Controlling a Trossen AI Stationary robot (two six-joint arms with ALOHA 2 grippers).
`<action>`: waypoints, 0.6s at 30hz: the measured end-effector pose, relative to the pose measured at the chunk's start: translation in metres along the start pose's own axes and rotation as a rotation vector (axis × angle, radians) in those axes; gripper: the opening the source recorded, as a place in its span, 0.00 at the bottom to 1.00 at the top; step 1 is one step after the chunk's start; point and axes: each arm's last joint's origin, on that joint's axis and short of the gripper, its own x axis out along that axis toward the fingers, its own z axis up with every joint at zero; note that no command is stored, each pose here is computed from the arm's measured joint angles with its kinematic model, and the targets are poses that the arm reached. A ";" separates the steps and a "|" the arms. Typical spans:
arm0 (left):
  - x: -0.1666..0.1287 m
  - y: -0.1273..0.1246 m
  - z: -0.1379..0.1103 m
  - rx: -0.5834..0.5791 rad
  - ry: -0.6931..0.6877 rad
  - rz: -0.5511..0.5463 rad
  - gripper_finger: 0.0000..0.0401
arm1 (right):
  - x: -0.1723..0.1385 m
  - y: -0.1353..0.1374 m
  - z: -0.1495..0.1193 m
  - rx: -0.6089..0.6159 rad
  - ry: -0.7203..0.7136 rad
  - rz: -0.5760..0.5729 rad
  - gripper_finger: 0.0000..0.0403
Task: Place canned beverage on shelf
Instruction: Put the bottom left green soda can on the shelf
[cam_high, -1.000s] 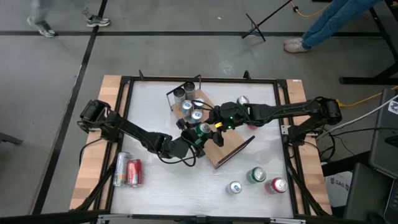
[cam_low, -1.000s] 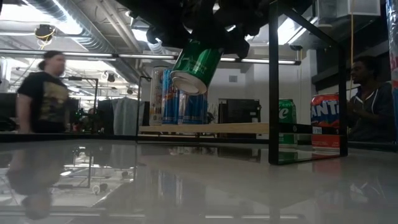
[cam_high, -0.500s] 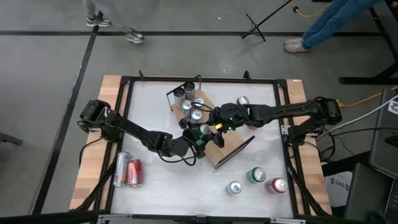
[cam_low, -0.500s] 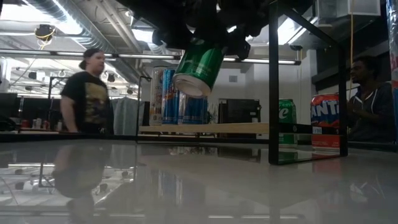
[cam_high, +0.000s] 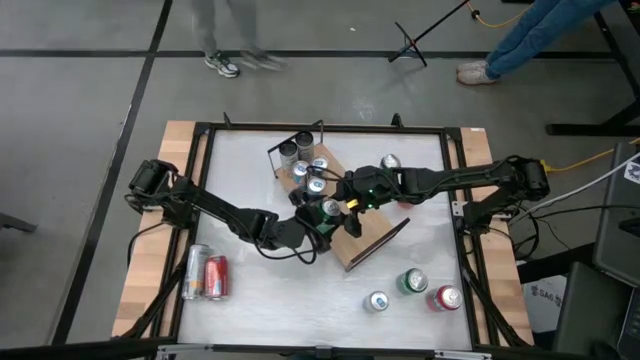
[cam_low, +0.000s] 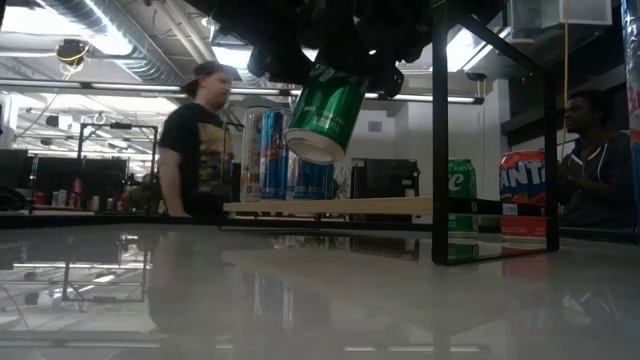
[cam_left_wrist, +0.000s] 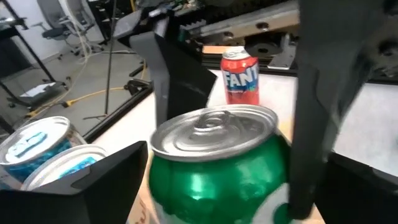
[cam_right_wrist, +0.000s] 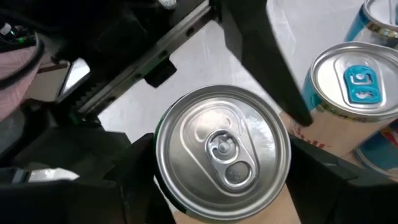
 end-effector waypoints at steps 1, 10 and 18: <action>-0.001 0.000 0.001 0.002 -0.002 -0.001 0.99 | 0.000 0.000 0.000 -0.008 0.004 -0.002 0.69; -0.022 0.003 0.013 0.067 -0.006 -0.014 0.98 | 0.000 -0.001 -0.002 -0.027 0.016 -0.016 0.69; -0.049 0.021 0.028 0.120 0.028 -0.016 0.98 | 0.000 -0.001 -0.002 -0.036 0.021 -0.015 0.69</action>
